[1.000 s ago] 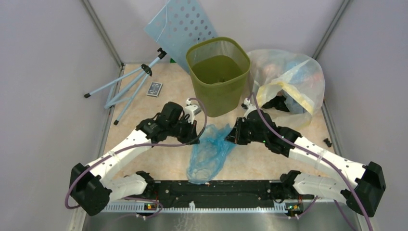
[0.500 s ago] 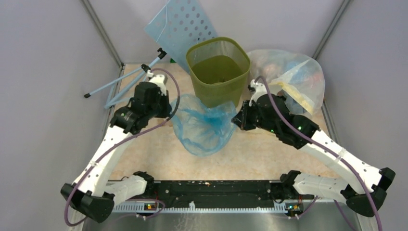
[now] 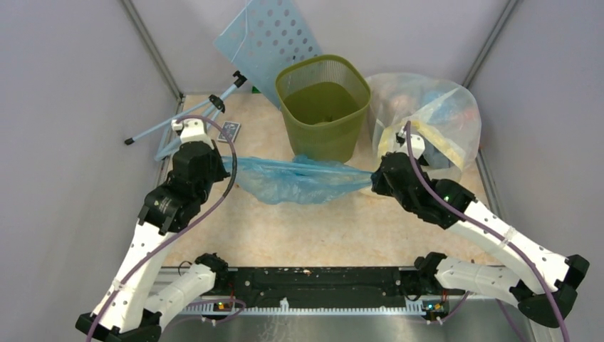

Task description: Put the trash bags into the trash bin

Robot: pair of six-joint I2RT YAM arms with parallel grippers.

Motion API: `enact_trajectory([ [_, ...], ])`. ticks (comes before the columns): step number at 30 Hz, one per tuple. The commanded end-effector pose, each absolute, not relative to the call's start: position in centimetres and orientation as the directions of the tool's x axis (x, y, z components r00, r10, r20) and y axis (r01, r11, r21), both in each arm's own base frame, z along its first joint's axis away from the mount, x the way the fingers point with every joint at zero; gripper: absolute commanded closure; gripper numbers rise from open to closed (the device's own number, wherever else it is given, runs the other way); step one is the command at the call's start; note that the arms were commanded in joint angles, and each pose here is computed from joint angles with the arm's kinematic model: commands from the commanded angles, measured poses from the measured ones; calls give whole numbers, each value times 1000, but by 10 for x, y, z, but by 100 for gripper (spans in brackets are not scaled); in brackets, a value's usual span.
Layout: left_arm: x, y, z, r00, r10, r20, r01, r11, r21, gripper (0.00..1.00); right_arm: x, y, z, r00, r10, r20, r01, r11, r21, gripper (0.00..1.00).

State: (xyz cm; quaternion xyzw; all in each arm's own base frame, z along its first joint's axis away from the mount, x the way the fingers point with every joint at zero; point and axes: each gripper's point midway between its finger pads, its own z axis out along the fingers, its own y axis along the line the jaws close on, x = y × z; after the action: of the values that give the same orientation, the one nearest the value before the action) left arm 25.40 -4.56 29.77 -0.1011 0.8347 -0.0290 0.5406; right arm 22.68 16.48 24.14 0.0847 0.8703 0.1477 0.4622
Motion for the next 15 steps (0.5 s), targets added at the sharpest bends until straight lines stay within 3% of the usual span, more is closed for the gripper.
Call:
enact_trajectory([
  [1,260,-32,302,-330,-250,-910,-221,958,-183,100,229,139,237,-508,282,-814,88,957,276,100],
  [3,264,-60,303,-350,-236,-907,-72,972,-225,100,227,160,242,-518,220,-827,-64,954,294,100],
  [5,262,-97,311,-350,-223,-910,142,947,-286,100,219,183,251,-512,160,-844,-248,913,323,93],
  [8,250,-143,320,-360,-207,-909,397,848,-351,100,203,205,265,-474,114,-873,-447,823,350,68],
  [12,237,-178,320,-400,-172,-900,567,725,-390,100,194,210,266,-433,70,-899,-535,783,319,48],
  [15,233,-190,312,-444,-168,-880,599,675,-431,100,192,212,260,-419,-2,-908,-579,771,265,42],
])
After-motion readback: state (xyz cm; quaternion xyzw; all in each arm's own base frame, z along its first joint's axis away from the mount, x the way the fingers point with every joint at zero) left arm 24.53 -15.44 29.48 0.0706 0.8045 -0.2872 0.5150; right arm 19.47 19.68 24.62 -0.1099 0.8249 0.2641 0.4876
